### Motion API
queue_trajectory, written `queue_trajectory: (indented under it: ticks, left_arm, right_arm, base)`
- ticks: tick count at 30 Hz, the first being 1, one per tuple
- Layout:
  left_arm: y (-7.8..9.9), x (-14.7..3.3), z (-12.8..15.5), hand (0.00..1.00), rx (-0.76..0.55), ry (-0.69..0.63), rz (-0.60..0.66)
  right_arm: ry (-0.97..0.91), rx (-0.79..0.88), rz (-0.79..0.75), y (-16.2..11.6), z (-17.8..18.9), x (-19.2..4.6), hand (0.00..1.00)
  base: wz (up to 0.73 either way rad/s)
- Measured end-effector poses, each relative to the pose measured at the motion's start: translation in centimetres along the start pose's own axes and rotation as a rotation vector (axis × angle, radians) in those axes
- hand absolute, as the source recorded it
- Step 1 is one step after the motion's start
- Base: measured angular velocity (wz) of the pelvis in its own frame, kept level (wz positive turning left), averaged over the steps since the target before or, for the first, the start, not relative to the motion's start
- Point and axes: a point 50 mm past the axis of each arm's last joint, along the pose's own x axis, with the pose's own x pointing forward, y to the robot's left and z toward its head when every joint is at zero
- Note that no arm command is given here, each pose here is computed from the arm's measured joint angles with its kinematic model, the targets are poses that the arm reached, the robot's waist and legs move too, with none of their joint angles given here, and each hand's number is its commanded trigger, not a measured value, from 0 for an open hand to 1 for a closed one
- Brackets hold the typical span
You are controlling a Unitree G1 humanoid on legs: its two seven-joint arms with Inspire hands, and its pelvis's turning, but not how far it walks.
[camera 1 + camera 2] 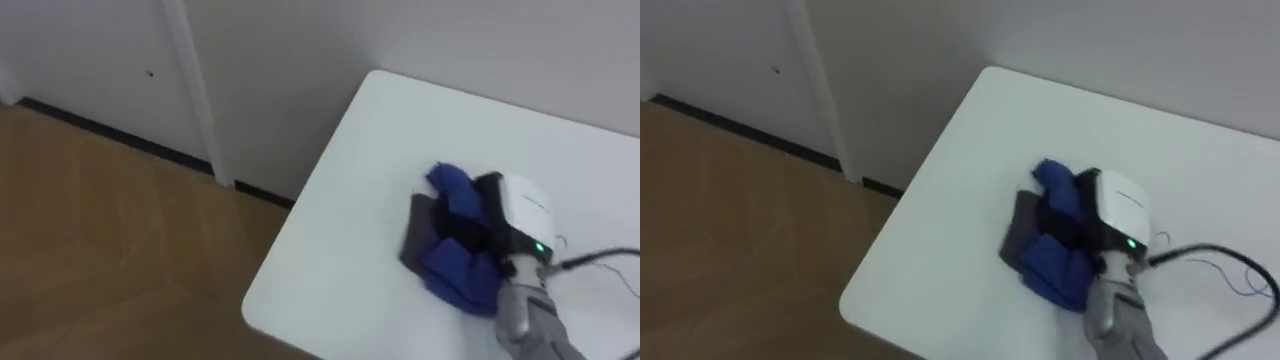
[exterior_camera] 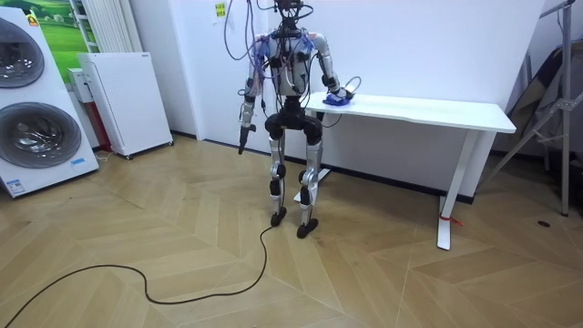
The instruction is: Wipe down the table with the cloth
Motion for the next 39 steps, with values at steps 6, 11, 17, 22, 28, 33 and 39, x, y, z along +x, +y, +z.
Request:
queue_trajectory:
  ticks: [6, 11, 17, 22, 28, 33, 39]
  left_arm:
    - [1.2, -0.1, -0.9, 0.00, -0.089, 0.010, 0.048]
    - [1.5, -0.4, -2.4, 0.00, -0.107, 0.045, 0.052]
    - [0.8, -0.4, -2.6, 0.00, -0.086, 0.059, 0.032]
    - [-0.9, -0.2, -1.8, 0.00, -0.020, 0.046, -0.022]
    - [-2.5, 0.1, 0.8, 0.00, 0.083, -0.001, -0.092]
    - [-2.5, 0.0, 0.2, 0.00, 0.078, 0.003, -0.101]
    - [-1.8, -0.4, -1.9, 0.00, 0.066, 0.045, -0.083]
  right_arm:
    - [0.365, 0.102, -0.150, -3.2, -8.1, -1.8, 1.00]
    - [0.582, 0.087, -0.216, -5.6, -13.4, -4.9, 1.00]
    - [0.606, 0.058, -0.205, -5.7, -13.4, -4.8, 1.00]
    - [0.457, -0.028, -0.141, -4.7, -9.2, -1.8, 1.00]
    - [-0.042, -0.171, 0.061, -1.3, 2.7, 2.4, 1.00]
    - [-0.226, -0.213, 0.116, -0.8, 7.2, 3.4, 1.00]
    - [-0.158, -0.134, 0.130, -0.2, 4.0, 2.0, 1.00]
  base:
    - [0.01]
    - [-0.05]
    - [-0.07]
    - [-0.46]
    - [-0.19]
    - [0.24]
    - [0.33]
